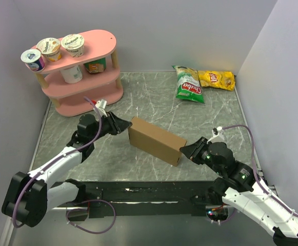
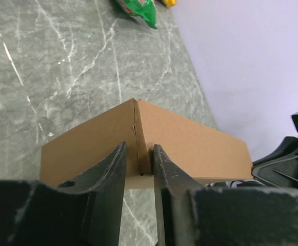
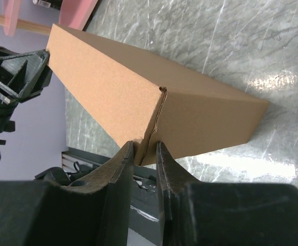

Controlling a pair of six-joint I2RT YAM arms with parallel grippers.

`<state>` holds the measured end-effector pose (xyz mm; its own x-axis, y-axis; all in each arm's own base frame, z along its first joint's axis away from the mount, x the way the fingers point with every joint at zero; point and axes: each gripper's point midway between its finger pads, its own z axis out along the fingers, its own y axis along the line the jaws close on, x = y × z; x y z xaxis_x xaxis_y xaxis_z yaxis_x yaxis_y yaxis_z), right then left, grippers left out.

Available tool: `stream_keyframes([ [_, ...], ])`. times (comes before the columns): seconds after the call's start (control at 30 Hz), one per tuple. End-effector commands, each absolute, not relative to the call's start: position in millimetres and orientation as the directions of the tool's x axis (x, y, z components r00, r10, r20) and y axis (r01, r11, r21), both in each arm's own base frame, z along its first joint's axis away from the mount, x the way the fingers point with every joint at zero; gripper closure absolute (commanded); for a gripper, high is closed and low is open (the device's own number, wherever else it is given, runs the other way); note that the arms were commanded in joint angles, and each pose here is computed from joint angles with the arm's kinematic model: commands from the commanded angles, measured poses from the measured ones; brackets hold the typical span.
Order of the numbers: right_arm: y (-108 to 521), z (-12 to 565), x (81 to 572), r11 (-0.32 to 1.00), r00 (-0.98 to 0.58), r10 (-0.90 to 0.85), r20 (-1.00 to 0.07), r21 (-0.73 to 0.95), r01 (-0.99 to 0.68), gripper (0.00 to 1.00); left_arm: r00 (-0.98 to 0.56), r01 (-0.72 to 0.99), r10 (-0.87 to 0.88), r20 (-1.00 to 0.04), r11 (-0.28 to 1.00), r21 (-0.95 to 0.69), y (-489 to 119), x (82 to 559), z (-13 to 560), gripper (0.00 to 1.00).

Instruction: Fold the paper box

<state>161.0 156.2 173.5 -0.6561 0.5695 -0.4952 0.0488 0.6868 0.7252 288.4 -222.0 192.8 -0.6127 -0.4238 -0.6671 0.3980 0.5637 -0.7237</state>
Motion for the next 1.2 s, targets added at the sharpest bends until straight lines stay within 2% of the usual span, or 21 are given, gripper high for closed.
stream_keyframes([
  [0.0, 118, 94, 126, 0.873, -0.789, 0.395, -0.472, 0.459, 0.163, 1.0, -0.684, 0.322, -0.417, -0.599, 0.564, -0.761, -214, 281, 154, 0.79],
  [0.23, 115, 95, 126, 0.881, -0.788, 0.388, -0.478, 0.444, 0.165, 1.0, -0.734, 0.269, -0.414, -0.539, 0.551, -0.79, -211, 273, 131, 0.87],
  [0.73, 116, 94, 124, 0.879, -0.792, 0.388, -0.471, 0.446, 0.166, 1.0, -0.831, 0.088, -0.415, -0.37, 0.558, -0.825, -196, 235, 70, 0.89],
  [1.07, 127, 99, 126, 0.864, -0.795, 0.361, -0.488, 0.495, 0.088, 1.0, -0.81, 0.094, -0.409, -0.42, 0.617, -0.782, -181, 220, 57, 0.85],
  [1.17, 131, 95, 123, 0.86, -0.808, 0.346, -0.477, 0.505, 0.071, 0.93, -0.806, 0.089, -0.404, -0.433, 0.64, -0.763, -175, 214, 51, 0.82],
])
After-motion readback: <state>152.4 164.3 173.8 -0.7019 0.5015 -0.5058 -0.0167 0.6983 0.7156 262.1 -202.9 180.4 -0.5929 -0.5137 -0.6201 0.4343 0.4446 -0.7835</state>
